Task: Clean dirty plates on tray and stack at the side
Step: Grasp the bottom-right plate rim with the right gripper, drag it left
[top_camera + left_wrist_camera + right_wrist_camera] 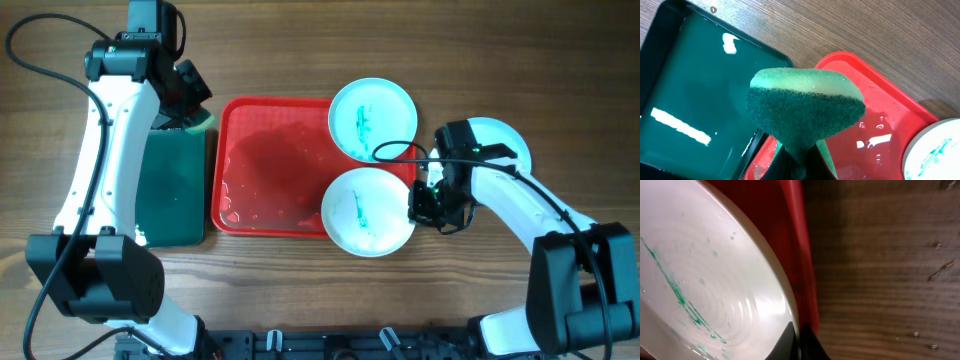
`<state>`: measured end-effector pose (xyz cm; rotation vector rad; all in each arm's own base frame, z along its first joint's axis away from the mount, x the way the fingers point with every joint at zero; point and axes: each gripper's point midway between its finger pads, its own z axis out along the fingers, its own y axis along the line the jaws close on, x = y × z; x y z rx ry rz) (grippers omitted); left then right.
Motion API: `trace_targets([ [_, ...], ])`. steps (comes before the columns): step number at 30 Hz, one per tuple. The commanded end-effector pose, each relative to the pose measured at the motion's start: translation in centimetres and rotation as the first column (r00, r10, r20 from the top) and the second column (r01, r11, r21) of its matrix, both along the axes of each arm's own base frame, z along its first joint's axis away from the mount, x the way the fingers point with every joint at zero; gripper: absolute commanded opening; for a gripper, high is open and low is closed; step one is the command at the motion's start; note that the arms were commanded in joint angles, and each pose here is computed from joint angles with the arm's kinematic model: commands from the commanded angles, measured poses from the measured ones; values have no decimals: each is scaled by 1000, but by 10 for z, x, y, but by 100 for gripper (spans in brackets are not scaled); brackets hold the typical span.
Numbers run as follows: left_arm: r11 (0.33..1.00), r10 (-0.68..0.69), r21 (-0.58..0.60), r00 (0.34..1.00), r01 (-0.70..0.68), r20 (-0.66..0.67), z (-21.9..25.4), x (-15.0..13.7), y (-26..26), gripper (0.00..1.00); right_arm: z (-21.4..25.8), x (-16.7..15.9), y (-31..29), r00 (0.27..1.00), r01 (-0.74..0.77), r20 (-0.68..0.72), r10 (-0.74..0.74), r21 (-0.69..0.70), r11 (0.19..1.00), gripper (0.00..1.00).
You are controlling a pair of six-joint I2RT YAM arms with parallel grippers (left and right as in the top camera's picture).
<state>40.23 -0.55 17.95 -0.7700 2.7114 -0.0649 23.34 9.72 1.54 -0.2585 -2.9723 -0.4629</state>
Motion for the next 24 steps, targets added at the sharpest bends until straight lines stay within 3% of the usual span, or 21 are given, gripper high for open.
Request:
trace_targets([
  [1, 1000, -9, -3, 1000, 9, 12, 3, 2, -1, 4, 24, 9, 25, 998, -45, 51, 43, 45, 998, 4],
  [6, 1000, -9, -3, 1000, 9, 11, 3, 2, -1, 4, 49, 50, 88, 970, 7, 239, -31, 100, 995, 4],
  [8, 1000, -9, -3, 1000, 9, 7, 2, 2, -1, 4, 48, 73, 114, 924, 122, 355, -140, 71, 990, 4],
  [11, 1000, -9, -3, 1000, 9, -3, -2, 3, -1, 4, 40, 90, 136, 862, 172, 480, -165, 29, 985, 4],
  [19, 1000, -9, -3, 1000, 9, -10, -11, 9, -1, 4, -4, 84, 167, 903, 101, 416, -109, 43, 994, 5],
  [20, 1000, -9, -3, 1000, 9, -9, -11, 9, -1, 4, 1, 88, 171, 897, 58, 436, -71, 42, 997, 9],
  [22, 1000, -9, -3, 1000, 9, -10, -11, 9, -1, 4, 18, 97, 180, 870, -74, 489, 59, 11, 997, 29],
  [24, 1000, -9, -3, 1000, 9, -9, -11, 9, -1, 4, 31, 108, 178, 837, -175, 520, 173, -45, 984, 30],
])
